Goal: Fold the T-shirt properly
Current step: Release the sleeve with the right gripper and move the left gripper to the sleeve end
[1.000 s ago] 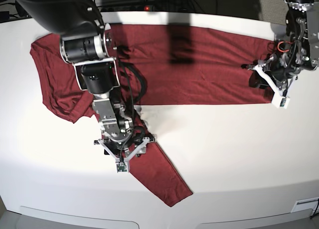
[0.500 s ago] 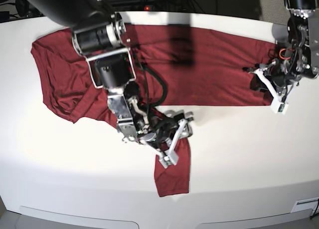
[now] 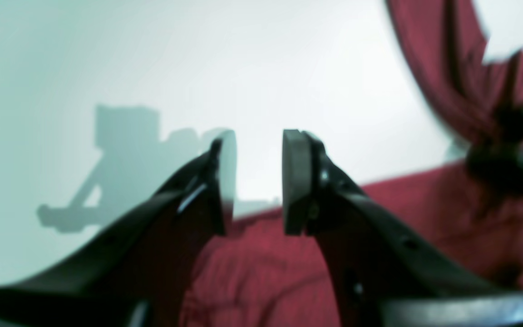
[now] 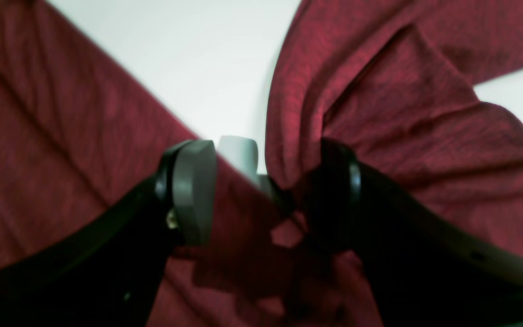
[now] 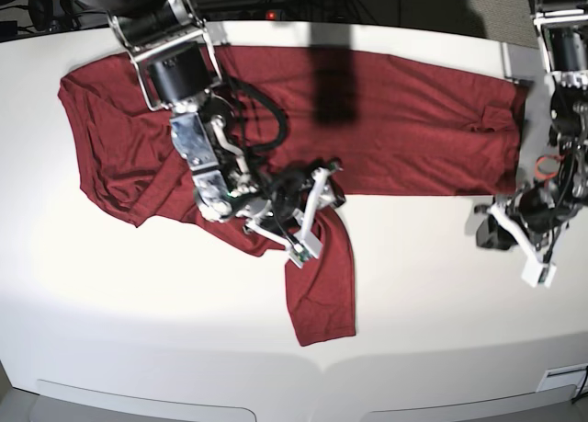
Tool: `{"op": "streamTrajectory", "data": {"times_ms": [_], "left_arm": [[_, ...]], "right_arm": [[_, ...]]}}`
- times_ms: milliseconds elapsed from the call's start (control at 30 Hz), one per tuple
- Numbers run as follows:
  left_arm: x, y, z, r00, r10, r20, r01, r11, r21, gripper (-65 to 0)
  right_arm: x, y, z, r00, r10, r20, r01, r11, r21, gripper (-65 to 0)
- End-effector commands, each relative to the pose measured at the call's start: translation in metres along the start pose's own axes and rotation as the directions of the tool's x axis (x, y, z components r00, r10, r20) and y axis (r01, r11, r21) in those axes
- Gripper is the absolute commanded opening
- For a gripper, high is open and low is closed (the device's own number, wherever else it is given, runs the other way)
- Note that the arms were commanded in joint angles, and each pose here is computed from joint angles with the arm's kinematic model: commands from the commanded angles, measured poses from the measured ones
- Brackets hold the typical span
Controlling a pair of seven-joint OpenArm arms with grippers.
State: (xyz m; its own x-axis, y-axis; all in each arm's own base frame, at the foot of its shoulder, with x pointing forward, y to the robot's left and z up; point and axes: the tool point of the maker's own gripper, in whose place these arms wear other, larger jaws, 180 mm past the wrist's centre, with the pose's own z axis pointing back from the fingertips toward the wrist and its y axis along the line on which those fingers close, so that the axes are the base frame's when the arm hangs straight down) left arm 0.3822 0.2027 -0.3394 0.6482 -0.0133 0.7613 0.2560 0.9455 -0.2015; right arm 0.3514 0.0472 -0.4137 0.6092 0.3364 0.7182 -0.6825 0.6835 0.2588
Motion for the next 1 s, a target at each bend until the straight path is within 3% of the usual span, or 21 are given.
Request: {"op": "streamTrajectory", "data": {"times_ms": [0,167,300,400,533,667,800,867,967], "left_arm": [[0.028,-0.004,0.002,0.997,-0.009,0.077,0.01,1.0,-0.015,-47.8],[0.06,-0.045,-0.015,0.988,0.003,0.155,0.013,0.995,-0.098,-47.8],[0.091,-0.08,-0.033,0.978,-0.119,0.173,0.138,0.985,-0.101,-47.8],[0.103,-0.102,-0.048,0.962,-0.218,0.163,0.237,0.965,-0.112,-47.8],[0.096,-0.131,-0.075,0.948,-0.289,0.133,0.309,0.935,-0.172,-47.8],[0.079,-0.149,-0.1,0.939,-0.332,0.091,0.344,0.912,-0.224,-47.8],[0.071,-0.177,-0.12,0.941,-0.325,0.095,0.338,0.899,-0.28,-47.8],[0.079,-0.193,-0.128,0.94,-0.312,0.135,0.339,0.893,-0.295,-47.8],[0.094,-0.218,-0.139,0.908,-0.351,0.229,0.407,0.871,-0.275,-47.8]], "right_arm": [[0.028,0.001,0.008,0.997,0.025,0.079,-0.026,1.0,0.006,-30.3],[0.089,0.013,0.04,0.959,0.112,0.259,-0.112,0.994,-0.015,-30.3],[0.143,0.014,0.089,0.896,0.191,0.4,-0.165,0.981,-0.099,-30.3],[0.16,-0.008,0.131,0.881,0.223,0.417,-0.14,0.965,-0.221,-30.3],[0.16,-0.059,0.19,0.874,0.192,0.446,-0.013,0.927,-0.375,-30.3],[0.141,-0.107,0.243,0.861,0.148,0.487,0.127,0.864,-0.487,-30.3],[0.108,-0.135,0.279,0.875,0.129,0.466,0.178,0.811,-0.558,-30.3],[0.096,-0.135,0.289,0.875,0.109,0.471,0.191,0.817,-0.544,-30.3],[0.078,-0.131,0.303,0.878,0.09,0.47,0.201,0.822,-0.533,-30.3]]}}
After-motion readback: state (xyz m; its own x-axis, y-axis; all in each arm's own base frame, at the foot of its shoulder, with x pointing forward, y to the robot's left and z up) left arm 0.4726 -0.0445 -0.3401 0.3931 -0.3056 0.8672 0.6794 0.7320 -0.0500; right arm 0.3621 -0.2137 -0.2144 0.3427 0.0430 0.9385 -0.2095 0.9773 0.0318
